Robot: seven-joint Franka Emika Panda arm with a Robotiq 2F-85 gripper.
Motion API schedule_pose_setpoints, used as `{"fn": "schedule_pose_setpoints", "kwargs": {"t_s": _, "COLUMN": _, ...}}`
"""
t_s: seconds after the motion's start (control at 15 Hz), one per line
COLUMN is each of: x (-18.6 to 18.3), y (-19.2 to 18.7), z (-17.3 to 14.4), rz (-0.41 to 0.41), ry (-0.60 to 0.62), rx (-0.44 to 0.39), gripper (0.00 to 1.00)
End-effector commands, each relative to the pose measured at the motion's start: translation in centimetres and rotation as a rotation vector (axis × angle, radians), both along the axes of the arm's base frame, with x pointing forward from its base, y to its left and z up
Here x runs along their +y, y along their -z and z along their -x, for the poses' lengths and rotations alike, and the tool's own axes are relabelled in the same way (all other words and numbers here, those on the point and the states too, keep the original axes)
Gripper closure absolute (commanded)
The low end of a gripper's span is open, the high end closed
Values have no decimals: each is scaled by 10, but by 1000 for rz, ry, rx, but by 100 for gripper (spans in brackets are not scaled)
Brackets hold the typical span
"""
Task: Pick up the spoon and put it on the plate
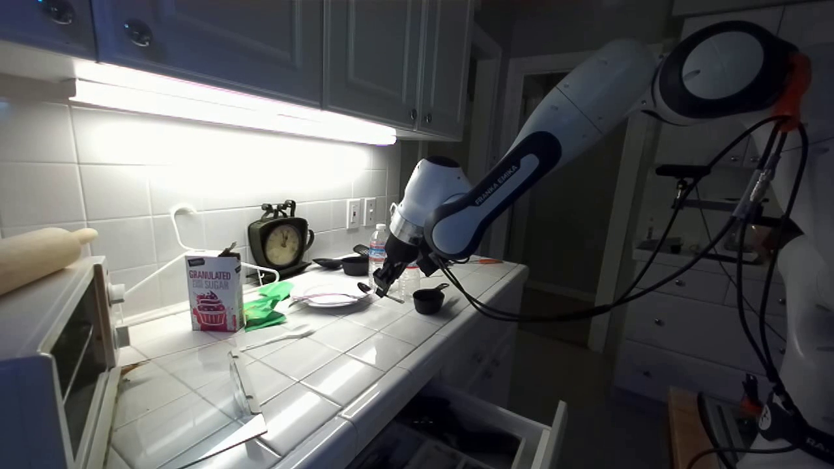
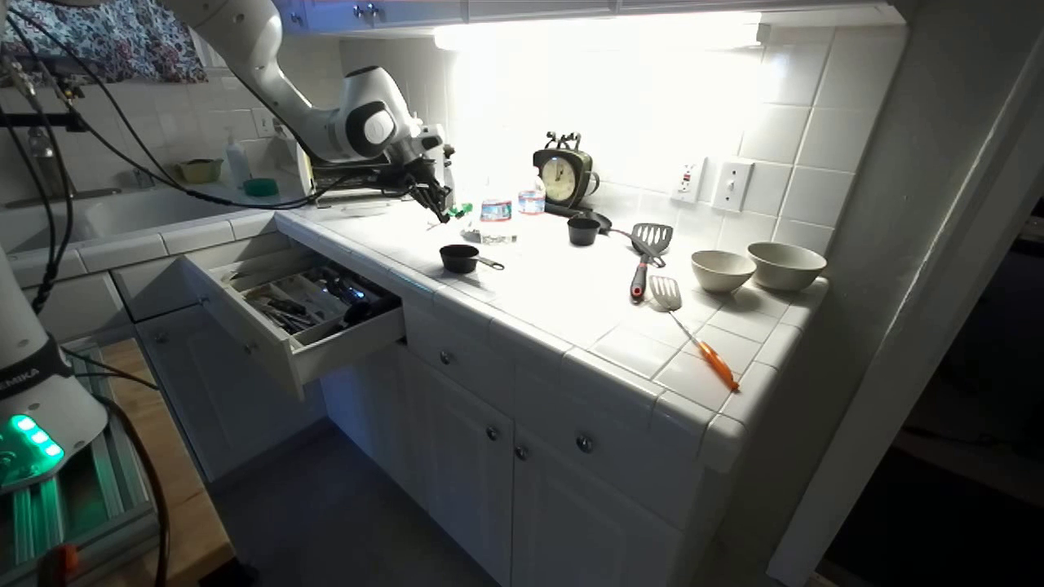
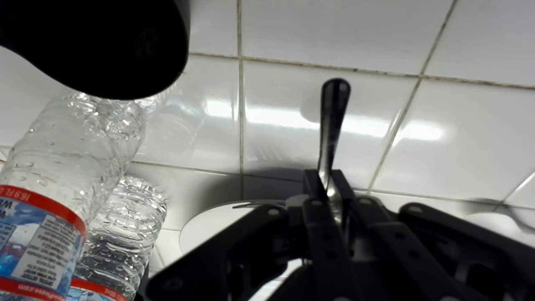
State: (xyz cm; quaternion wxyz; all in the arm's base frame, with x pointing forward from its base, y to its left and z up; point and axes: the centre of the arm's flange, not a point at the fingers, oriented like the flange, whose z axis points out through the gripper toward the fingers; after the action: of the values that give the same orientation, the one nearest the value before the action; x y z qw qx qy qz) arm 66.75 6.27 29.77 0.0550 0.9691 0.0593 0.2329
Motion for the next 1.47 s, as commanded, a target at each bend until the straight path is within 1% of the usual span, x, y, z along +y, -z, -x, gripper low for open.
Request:
{"fn": "schedule_pose_setpoints", "kwargs": {"t_s": 0.0, "x": -1, "y": -1, "z": -3, "rz": 3, "ry": -2, "rx": -1, "gripper": 98}}
{"fn": "schedule_pose_setpoints", "kwargs": {"t_s": 0.33, "x": -4, "y": 2, "z": -20, "rz": 13, "ry": -45, "rx": 22, "gripper": 98}}
{"fn": "schedule_pose_setpoints", "kwargs": {"t_s": 0.6, "x": -4, "y": 6, "z": -31, "rz": 34, "ry": -109, "rx": 34, "gripper": 98}}
{"fn": "schedule_pose_setpoints", "kwargs": {"t_s": 0.8, "x": -5, "y": 6, "z": -39, "rz": 52, "ry": -150, "rx": 22, "gripper": 98}}
{"fn": "schedule_pose_setpoints", "kwargs": {"t_s": 1.0, "x": -2, "y": 7, "z": -47, "rz": 74, "ry": -214, "rx": 13, "gripper": 98}}
{"fn": "schedule_pose_setpoints", "kwargs": {"t_s": 1.4, "x": 10, "y": 16, "z": -57, "rz": 137, "ry": -339, "rx": 2, "gripper": 98}}
